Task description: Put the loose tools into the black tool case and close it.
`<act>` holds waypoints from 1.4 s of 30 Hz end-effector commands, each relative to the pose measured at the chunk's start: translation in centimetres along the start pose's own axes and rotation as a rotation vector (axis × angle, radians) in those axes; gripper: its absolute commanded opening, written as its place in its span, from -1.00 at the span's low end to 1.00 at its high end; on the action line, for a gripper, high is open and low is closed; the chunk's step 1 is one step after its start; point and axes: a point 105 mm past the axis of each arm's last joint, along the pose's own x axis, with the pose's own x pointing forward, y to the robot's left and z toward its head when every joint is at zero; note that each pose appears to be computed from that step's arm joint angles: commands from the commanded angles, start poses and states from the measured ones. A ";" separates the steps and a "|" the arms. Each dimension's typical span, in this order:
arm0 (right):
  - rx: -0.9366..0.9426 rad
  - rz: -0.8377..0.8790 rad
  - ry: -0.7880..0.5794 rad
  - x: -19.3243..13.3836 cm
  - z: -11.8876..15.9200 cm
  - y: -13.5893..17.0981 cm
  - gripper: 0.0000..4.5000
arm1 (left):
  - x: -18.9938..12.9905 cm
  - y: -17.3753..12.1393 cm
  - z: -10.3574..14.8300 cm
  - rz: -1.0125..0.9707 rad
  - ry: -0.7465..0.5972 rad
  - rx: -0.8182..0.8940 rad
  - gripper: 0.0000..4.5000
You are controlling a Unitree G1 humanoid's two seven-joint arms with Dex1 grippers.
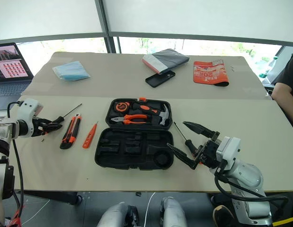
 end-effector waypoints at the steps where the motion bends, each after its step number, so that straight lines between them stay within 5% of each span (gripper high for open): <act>1: -0.064 -0.011 -0.028 0.0 1.3 -0.2 1.00 | -0.8 0.7 0.9 0.008 -0.065 -0.016 -0.31; 3: -0.072 -0.014 -0.024 -0.1 1.4 -0.4 1.00 | -1.5 0.7 3.1 -0.016 -0.223 -0.029 -0.60; 7: -0.074 -0.001 -0.052 0.1 2.5 -0.7 1.00 | -3.7 -0.4 7.4 -0.118 -0.489 0.085 -0.61; 10: -0.087 0.007 -0.024 -0.3 2.6 -1.1 1.00 | -4.7 -4.2 10.1 -0.325 -0.584 0.275 -0.61; 14: -0.121 0.003 0.052 -1.5 2.2 -2.5 1.00 | -4.6 -11.3 10.3 -0.616 -0.524 0.530 -0.61; 17: -0.113 0.029 0.136 -2.5 1.5 -3.2 1.00 | -3.7 -16.6 7.9 -0.759 -0.412 0.785 -0.61; 23: -0.100 0.036 0.200 -3.7 0.7 -3.8 1.00 | -2.3 -21.9 8.3 -0.791 -0.388 0.863 -0.61; 42: -0.048 0.006 0.152 -3.1 1.1 -2.0 1.00 | 1.5 -25.4 8.8 -0.703 -0.285 1.150 -0.61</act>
